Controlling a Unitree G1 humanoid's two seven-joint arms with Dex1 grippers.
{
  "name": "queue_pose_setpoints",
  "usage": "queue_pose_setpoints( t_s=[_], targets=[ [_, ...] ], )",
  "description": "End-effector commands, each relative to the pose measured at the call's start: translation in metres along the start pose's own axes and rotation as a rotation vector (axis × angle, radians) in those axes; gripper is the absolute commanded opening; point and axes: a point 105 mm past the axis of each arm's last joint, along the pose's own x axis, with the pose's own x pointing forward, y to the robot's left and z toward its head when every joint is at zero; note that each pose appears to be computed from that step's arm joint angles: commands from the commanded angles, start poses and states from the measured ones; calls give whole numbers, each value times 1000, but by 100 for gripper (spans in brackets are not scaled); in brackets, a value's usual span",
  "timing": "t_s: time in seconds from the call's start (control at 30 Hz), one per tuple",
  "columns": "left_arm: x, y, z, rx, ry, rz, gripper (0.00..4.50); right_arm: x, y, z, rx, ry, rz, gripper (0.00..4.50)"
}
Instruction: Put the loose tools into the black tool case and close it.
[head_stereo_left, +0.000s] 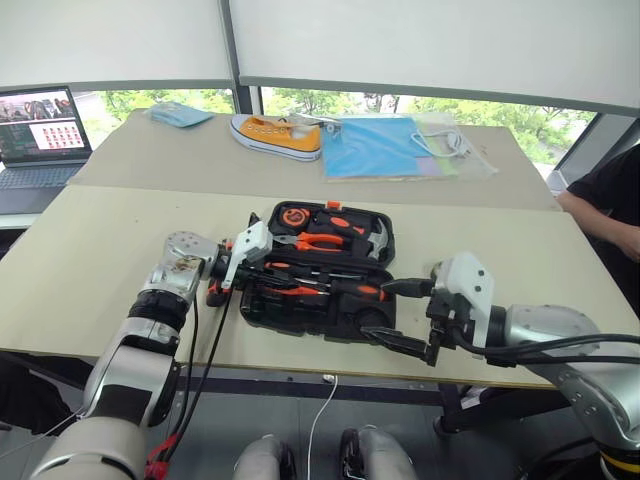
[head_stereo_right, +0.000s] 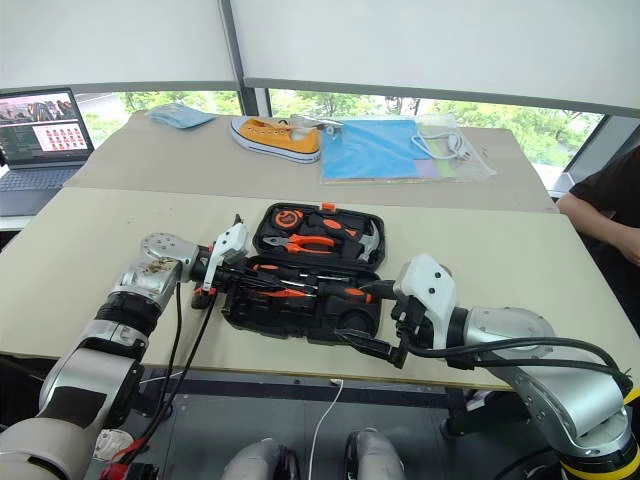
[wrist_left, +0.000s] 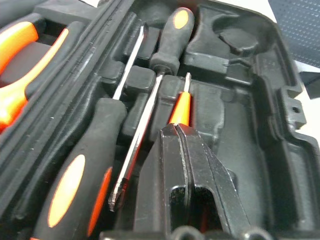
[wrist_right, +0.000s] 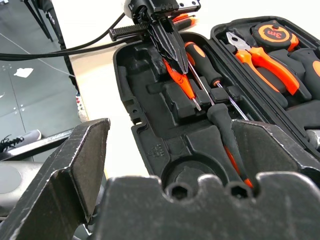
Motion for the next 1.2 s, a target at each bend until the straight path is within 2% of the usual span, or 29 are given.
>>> queue_pose_setpoints(
  t_s=[0.03,0.3,0.43,0.53,0.63,0.87,1.0,1.2],
  targets=[
    [-2,1,-12,-11,30,25,2,-3,2,8,-20,-24,-3,450],
    [1,-2,-17,-22,24,20,2,-4,1,7,-22,-17,-1,450],
    [-8,-1,-16,-30,12,42,2,-3,1,9,-30,-20,8,450],
    [-43,4,3,-78,-98,178,69,1,-5,14,-43,-32,23,450],
    [-76,-4,12,-141,-161,332,182,4,-12,19,-56,-49,30,450],
    [-146,-49,-18,-343,-141,752,440,16,-15,22,-76,-69,112,450],
    [-155,-63,-27,-419,-101,867,447,22,-15,23,-93,-71,158,450],
    [-144,-41,-28,-616,-58,982,447,28,-17,25,-108,-82,177,450]
  ],
)
